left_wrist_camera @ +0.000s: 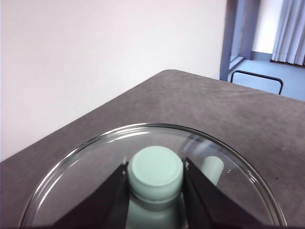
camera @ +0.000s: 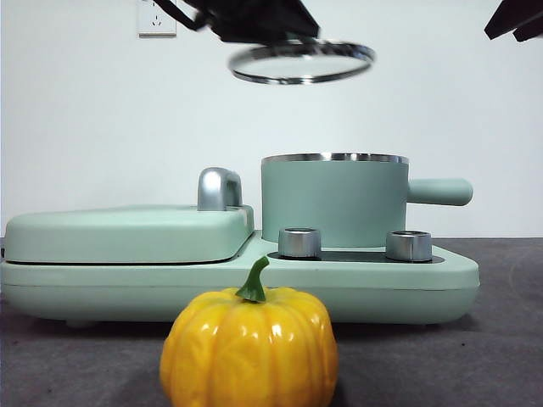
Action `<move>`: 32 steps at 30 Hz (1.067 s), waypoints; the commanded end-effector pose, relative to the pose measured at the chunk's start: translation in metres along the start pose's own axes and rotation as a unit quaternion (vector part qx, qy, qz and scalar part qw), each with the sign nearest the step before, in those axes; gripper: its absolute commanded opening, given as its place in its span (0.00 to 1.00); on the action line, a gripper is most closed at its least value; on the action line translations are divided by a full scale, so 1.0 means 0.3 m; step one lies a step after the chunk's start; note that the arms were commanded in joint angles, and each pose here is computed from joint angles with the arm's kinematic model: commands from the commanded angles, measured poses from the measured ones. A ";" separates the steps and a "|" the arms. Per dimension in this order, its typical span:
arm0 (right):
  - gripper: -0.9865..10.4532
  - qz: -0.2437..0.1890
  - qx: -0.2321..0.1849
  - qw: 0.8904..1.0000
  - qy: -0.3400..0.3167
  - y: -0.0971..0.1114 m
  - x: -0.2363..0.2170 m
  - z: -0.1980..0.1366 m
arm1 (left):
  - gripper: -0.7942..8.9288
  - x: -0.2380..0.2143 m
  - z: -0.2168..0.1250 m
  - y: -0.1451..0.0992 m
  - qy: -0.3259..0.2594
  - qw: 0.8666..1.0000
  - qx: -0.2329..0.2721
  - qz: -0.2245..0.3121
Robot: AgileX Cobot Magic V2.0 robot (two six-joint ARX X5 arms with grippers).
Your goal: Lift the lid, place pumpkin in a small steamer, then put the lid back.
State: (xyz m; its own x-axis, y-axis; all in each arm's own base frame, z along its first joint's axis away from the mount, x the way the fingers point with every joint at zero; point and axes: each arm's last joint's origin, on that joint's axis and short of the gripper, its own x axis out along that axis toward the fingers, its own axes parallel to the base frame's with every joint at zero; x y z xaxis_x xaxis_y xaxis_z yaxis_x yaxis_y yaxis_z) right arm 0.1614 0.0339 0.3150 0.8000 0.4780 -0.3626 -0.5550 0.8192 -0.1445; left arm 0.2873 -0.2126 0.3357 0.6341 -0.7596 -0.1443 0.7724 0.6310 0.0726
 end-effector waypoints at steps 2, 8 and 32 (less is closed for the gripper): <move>0.33 0.004 0.002 1.000 -0.011 0.002 -0.002 0.022 | 0.09 -0.072 0.065 0.035 -0.004 1.000 -0.017 0.023; 0.33 0.034 -0.011 0.999 -0.015 0.035 0.008 0.031 | 0.09 -0.194 0.064 0.102 0.063 0.994 -0.055 0.069; 0.39 0.285 -0.106 0.949 0.076 0.352 0.207 -0.001 | 0.09 -0.535 -0.024 0.148 0.086 0.974 -0.102 0.185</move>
State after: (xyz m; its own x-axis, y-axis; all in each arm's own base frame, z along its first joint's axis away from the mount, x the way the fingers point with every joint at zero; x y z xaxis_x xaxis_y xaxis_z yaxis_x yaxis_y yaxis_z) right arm 0.1513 0.1442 0.2747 0.3320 0.7565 -0.5635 -0.9275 0.3705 -0.0491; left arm 0.2191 -0.0614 0.3472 0.8276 -0.4450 -0.3423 0.4582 0.8876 -0.0460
